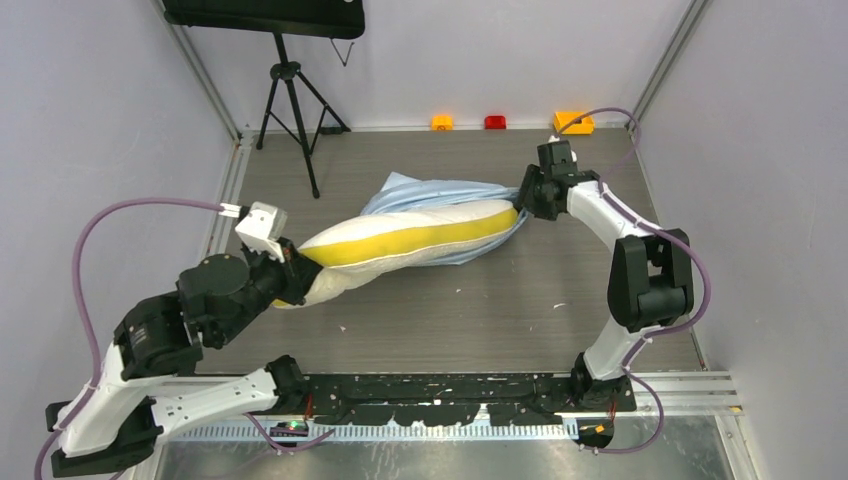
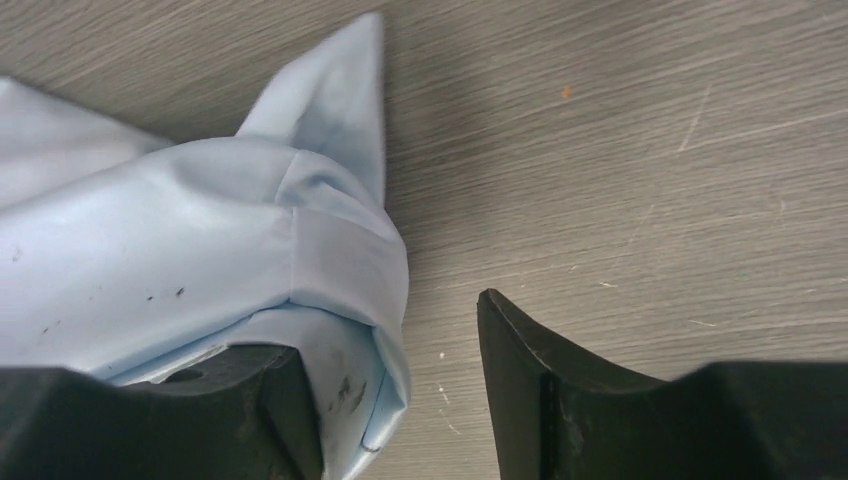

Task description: Remove the pillowcase from the pillow

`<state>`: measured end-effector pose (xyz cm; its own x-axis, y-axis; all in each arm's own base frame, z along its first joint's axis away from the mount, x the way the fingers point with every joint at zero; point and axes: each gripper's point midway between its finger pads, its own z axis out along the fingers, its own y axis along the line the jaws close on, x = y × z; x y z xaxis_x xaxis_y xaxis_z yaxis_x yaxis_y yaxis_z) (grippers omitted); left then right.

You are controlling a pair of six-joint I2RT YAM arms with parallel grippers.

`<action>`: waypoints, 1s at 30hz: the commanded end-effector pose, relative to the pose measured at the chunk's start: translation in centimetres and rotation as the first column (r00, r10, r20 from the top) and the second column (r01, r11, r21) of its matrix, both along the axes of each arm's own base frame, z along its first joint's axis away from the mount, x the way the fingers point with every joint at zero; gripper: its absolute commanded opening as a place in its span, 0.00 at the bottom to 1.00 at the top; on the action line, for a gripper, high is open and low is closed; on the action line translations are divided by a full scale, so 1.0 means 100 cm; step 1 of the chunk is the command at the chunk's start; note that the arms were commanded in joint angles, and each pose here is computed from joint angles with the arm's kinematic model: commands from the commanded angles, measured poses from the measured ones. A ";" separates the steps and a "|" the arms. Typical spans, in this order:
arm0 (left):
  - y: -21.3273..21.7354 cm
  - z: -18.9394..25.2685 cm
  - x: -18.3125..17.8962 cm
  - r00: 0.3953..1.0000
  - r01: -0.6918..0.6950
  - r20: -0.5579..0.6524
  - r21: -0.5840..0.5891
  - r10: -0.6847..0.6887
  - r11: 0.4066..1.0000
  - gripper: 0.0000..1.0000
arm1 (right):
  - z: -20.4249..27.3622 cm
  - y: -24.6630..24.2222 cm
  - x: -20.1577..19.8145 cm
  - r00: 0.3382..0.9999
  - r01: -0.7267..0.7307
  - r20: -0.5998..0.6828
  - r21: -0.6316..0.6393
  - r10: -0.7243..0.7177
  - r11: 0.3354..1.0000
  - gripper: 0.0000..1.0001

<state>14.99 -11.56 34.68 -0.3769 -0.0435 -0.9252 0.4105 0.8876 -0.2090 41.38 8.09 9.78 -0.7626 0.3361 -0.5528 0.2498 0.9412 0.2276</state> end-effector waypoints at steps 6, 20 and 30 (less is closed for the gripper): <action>0.036 0.060 0.005 0.979 -0.132 0.127 -0.204 0.160 0.970 0.00 | 0.029 -0.082 0.034 0.952 0.292 0.102 -0.026 -0.288 0.956 0.50; -0.046 -0.026 0.039 1.000 0.012 0.006 0.205 -0.013 0.979 0.00 | 0.167 -0.125 0.086 0.837 0.418 0.351 0.086 -0.420 0.904 0.31; -0.018 -0.079 0.081 0.967 -0.200 -0.061 0.421 0.248 0.885 0.00 | 0.243 -0.199 0.059 0.626 0.595 0.493 0.200 -0.605 0.779 0.02</action>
<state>20.48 -17.72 26.71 -0.4831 0.2715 -0.8324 0.3879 0.9187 0.0745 48.64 -7.31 25.45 -0.2971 0.6384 -0.7101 0.5893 0.7077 0.3897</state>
